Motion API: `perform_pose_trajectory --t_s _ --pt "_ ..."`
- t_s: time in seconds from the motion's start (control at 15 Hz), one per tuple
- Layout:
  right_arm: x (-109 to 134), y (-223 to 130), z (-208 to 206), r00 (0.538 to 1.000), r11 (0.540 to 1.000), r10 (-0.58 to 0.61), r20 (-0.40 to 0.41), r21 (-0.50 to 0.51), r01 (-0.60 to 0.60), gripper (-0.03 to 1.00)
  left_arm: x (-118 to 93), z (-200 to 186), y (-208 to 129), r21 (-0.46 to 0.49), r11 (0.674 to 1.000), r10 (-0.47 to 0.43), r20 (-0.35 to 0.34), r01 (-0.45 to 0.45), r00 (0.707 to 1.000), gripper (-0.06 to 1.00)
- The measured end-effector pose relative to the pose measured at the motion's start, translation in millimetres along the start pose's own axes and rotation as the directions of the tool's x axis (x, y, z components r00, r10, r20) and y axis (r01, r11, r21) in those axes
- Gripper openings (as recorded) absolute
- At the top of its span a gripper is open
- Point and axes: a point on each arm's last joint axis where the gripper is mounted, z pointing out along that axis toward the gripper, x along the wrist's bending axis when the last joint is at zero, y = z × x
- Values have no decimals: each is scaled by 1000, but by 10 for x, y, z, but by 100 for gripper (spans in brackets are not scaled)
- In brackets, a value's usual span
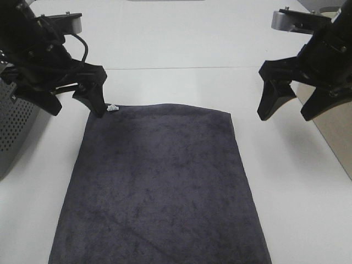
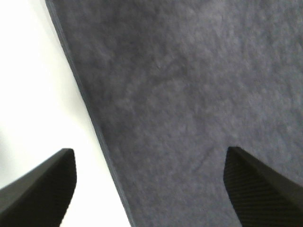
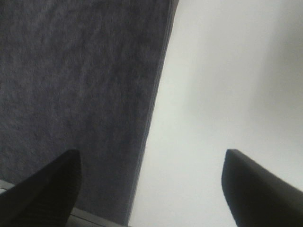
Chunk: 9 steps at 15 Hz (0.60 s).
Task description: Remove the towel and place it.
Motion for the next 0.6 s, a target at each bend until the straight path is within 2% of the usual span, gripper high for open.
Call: perform_pose_trajectory --t_s 0.27,0.6 --pt "-453 513 170 989 996 85 -117 8 -85 79 100 434 574 -1 1000 25 -11 -25 1000 79" --pt "-608 881 638 986 997 63 -155 54 -55 79 527 869 961 11 999 -51 -25 52 998 79"
